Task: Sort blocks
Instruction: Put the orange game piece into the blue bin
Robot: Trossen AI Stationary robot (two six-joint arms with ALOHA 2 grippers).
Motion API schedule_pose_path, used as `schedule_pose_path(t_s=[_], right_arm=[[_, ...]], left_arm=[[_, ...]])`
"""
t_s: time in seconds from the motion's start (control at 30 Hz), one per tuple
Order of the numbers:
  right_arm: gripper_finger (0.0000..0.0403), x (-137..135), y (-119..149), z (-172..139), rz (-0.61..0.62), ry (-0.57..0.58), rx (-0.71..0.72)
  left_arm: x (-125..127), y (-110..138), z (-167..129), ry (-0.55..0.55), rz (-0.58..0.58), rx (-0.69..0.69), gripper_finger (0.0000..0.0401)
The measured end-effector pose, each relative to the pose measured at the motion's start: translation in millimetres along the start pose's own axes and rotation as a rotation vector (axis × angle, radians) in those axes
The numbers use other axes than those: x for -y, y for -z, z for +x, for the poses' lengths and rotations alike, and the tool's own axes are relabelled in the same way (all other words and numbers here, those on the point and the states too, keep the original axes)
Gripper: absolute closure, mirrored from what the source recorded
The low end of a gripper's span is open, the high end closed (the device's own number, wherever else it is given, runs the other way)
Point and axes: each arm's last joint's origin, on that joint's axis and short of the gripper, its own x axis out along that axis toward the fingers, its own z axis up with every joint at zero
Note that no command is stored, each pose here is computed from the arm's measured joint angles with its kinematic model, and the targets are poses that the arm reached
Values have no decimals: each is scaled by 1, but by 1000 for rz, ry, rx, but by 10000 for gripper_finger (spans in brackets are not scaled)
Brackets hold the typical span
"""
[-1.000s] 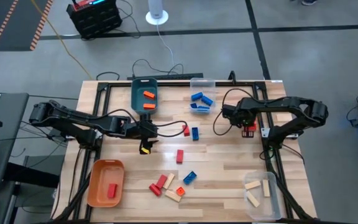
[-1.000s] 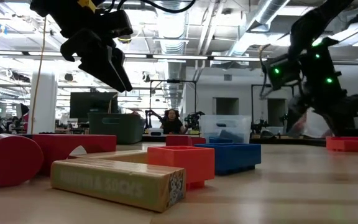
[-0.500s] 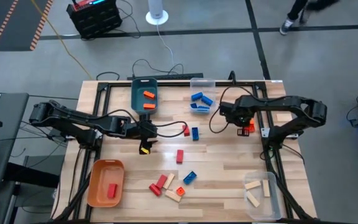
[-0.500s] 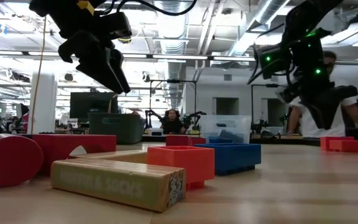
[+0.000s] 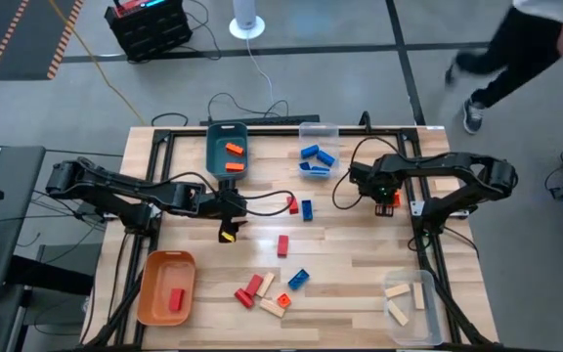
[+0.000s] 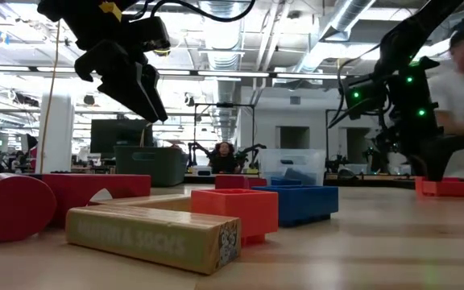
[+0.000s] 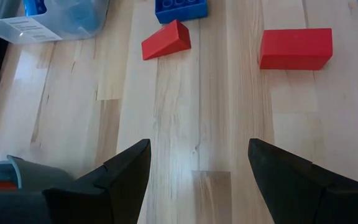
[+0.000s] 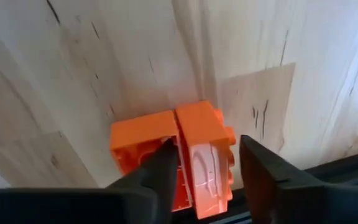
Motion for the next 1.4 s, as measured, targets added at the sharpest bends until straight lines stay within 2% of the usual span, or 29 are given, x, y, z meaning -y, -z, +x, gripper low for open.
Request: schedule_pose_path(t_s=[0.23, 0.37, 0.83, 1.13, 1.4], right_arm=[[354, -1, -1, -1, -9, -4, 14], [394, -2, -2, -2, -19, -12, 15], [395, -2, -22, -44, -38, -2, 123], [395, -13, -34, -70, -68, -43, 237], [395, -27, -49, -92, -85, -123, 403]], left_arm=[[0, 0, 0, 0, 6, 1, 138], [0, 0, 0, 0, 6, 1, 138], [0, 0, 0, 0, 0, 2, 138], [0, 0, 0, 0, -4, 0, 138], [0, 0, 0, 0, -6, -4, 138]])
